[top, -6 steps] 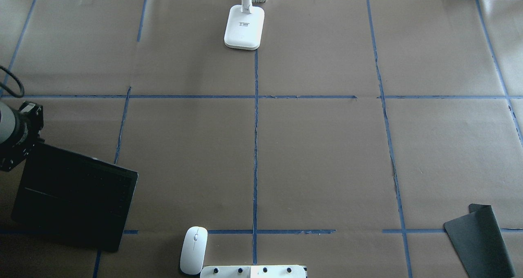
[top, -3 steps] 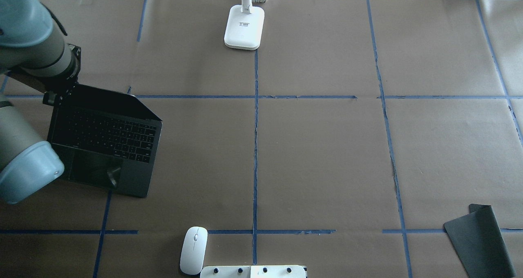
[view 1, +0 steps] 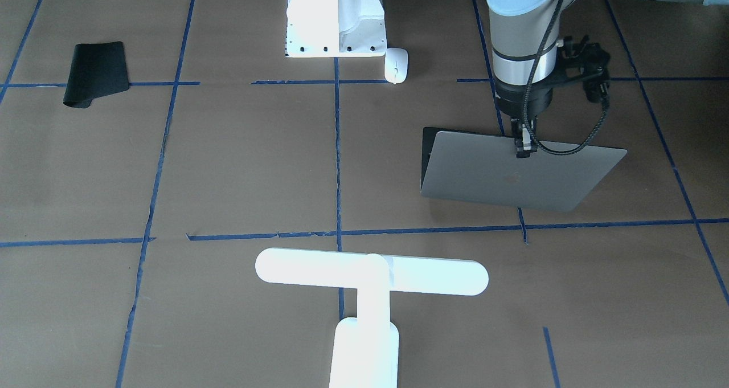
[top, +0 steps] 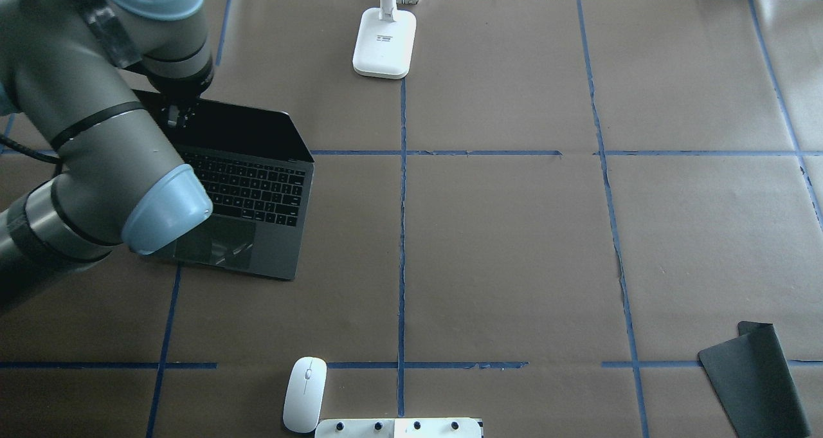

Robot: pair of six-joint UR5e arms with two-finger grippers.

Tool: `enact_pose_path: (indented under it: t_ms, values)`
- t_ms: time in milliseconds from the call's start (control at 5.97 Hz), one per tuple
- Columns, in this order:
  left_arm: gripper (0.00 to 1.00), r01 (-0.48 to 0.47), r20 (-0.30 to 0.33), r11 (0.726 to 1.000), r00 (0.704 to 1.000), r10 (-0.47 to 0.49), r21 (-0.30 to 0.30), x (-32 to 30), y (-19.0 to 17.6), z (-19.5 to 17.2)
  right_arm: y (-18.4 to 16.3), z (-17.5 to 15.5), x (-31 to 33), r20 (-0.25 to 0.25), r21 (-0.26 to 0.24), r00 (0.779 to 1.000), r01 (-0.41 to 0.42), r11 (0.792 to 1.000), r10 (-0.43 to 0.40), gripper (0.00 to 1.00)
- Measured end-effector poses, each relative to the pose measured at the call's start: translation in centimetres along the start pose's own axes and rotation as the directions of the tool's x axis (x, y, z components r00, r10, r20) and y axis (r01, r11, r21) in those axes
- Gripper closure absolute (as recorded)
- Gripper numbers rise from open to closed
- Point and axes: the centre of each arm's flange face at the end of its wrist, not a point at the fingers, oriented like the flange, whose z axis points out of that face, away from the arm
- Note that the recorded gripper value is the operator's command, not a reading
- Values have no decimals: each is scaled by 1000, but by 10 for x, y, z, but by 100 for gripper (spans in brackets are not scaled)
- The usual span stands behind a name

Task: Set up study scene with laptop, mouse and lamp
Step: 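Lift and carry the laptop with the left gripper toward the lamp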

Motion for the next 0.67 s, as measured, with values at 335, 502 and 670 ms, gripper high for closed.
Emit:
enact_pose_path:
  t_ms: [335, 502, 670]
  values:
    - [100, 56, 11, 998, 998, -56, -27, 16, 70, -20, 0, 0, 0, 0, -1, 1000, -1, 1000, 1, 0]
    - [100, 83, 17, 996, 996, -82, -39, 24, 102, -32, 1, 1, 1, 0, -2, 1000, -3, 1000, 3, 0]
    - [100, 108, 23, 993, 994, -107, -47, 35, 131, -40, 1, 1, 1, 0, -3, 1000, -4, 1000, 4, 0]
